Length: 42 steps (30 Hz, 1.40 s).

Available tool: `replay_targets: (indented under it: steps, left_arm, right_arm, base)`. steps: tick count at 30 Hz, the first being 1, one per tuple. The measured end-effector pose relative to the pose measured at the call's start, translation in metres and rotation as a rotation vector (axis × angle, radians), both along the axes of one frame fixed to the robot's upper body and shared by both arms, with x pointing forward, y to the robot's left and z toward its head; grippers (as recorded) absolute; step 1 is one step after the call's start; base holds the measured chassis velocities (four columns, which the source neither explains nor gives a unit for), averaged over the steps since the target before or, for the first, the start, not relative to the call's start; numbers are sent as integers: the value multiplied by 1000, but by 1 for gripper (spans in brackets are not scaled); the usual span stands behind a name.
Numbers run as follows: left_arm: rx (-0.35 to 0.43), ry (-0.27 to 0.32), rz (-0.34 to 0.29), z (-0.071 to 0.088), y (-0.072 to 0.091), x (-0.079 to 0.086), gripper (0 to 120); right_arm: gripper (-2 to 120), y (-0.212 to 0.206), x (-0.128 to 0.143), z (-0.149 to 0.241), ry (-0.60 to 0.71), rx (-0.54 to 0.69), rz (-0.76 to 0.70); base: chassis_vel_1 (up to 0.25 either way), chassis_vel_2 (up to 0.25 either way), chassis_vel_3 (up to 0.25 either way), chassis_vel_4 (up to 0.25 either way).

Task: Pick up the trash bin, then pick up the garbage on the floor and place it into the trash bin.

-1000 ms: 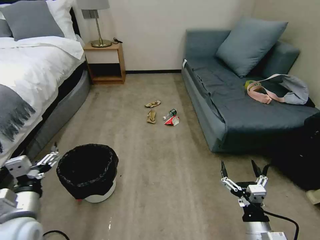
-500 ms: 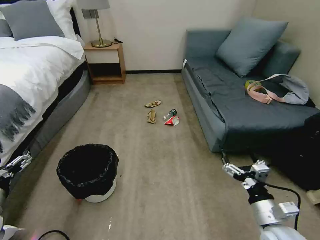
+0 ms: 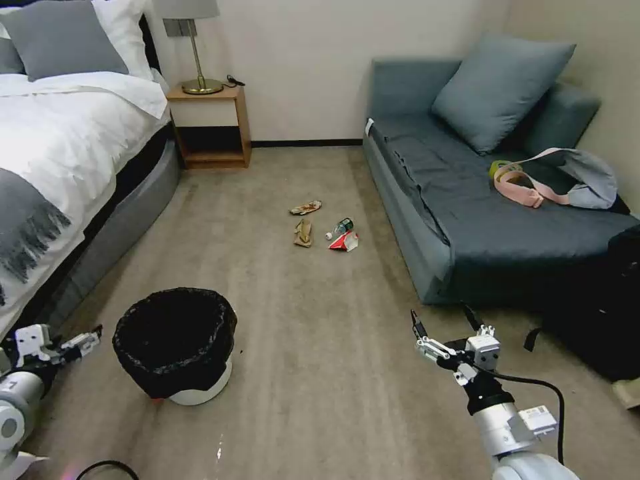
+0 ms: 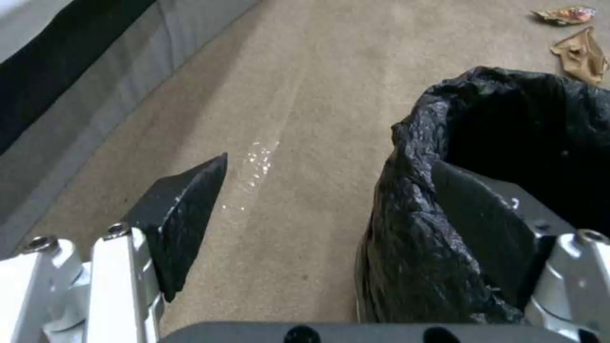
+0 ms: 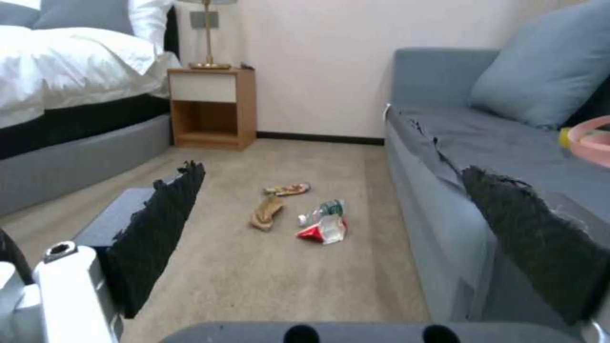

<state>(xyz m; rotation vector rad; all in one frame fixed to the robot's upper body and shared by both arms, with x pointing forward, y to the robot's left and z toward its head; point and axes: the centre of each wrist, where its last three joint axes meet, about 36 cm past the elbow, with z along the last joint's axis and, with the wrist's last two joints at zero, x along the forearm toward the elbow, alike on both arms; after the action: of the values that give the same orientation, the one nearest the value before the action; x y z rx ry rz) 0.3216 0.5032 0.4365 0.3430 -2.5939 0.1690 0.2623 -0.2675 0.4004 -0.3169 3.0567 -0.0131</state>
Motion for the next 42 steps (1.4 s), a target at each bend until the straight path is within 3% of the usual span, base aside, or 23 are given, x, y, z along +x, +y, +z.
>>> replay_targets:
  steps: [5, 9, 10, 13, 21, 29, 32, 37, 39, 42]
  left_arm:
    - [0, 17, -12, -5, -1, 4, 83]
    - [22, 129, -119, -40, -21, 35, 84]
    - [22, 129, -119, -40, -21, 35, 84]
    - [27, 150, -169, -56, -42, 46, 86]
    - [24, 155, -167, -63, -46, 52, 84]
    - [26, 158, -167, -69, -47, 47, 60]
    - [22, 157, -171, -69, -50, 40, 45]
    - [15, 156, -177, -69, -52, 35, 33]
    - [11, 149, -179, -67, -55, 31, 19]
    - [7, 142, -180, -66, -57, 28, 12]
  right_arm:
    - [100, 0, 4, -7, 4, 4, 3]
    - [100, 3, 10, -16, 8, 12, 14]
    - [100, 3, 10, -16, 8, 12, 14]
    - [100, 7, 13, -19, 6, 19, 22]
    - [100, 15, 18, -21, 7, 12, 27]
    - [100, 14, 9, -26, 30, -5, 2]
    - [100, 11, 9, -24, 18, -9, -4]
    - [100, 11, 8, -23, 13, -9, -5]
    - [100, 11, 7, -22, 8, -9, -5]
    - [100, 10, 5, -21, 3, -8, -5]
  base:
    - [0, 0, 0, 0]
    - [0, 0, 0, 0]
    - [0, 0, 0, 0]
    - [0, 0, 0, 0]
    - [0, 0, 0, 0]
    - [0, 0, 0, 0]
    - [0, 0, 0, 0]
    - [0, 0, 0, 0]
    - [0, 0, 0, 0]
    - [0, 0, 0, 0]
